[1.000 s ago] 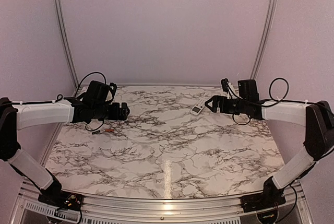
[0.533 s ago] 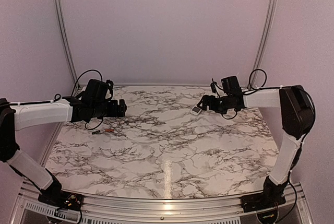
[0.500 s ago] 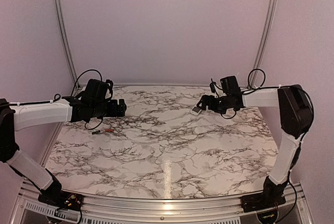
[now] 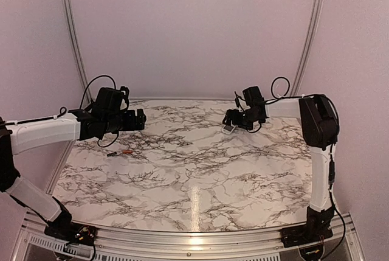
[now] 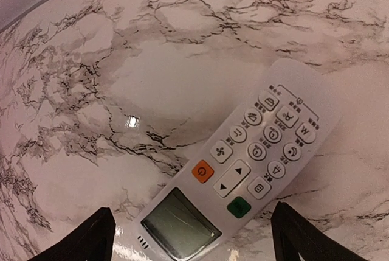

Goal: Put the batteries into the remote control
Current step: Adjust the remote control at the center of the board, then pick up the remote control from the center of the board.

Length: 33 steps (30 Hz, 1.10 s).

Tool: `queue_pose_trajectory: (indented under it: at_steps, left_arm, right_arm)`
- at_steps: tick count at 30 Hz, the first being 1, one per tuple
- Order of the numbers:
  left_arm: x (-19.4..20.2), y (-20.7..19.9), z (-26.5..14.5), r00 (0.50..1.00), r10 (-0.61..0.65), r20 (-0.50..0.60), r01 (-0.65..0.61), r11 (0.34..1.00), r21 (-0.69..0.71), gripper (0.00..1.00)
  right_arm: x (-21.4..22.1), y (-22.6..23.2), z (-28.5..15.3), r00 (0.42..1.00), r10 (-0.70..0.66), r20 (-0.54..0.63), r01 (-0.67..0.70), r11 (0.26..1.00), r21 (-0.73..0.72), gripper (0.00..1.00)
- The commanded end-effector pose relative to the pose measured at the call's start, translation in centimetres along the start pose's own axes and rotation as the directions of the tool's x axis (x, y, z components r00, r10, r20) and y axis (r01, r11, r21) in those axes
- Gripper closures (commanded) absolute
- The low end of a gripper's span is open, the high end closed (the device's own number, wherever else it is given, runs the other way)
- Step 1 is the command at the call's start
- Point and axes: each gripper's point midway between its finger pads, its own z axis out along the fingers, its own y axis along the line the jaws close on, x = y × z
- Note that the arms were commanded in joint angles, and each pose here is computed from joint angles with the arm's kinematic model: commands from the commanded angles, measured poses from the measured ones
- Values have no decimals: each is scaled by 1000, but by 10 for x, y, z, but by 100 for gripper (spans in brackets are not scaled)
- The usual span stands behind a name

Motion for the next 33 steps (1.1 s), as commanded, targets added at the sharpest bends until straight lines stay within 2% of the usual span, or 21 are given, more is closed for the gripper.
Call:
queue_pose_trajectory:
  at_steps: [1,10,18,23,29,33]
  left_arm:
    - [-26,-7,-12,997,-22,72,21,1000,18,1]
    - [-26,-4,-12,997,-17,75,17,1000,0,1]
    - [-30,-6,-13,996,-13,83,12,1000,7,1]
    - [-29,-6,-13,997,-9,83,8,1000,14,1]
    - [-24,-8,-16,996,-14,85,11,999,35,1]
    - [-28,-16,-23,992,-23,121,10,995,102,1]
  right_arm:
    - [6,7,19,999,-16,-50,18,999,38,13]
    - [8,29,59,983,-149,-105,156,985,70,17]
    - [22,43,67,928,-330,-174,359,916,181,24]
    - [37,40,62,908,-361,-214,399,900,174,36]
    - [51,44,49,897,-371,-239,408,904,128,55]
    - [56,69,31,895,-390,-216,399,917,1,63]
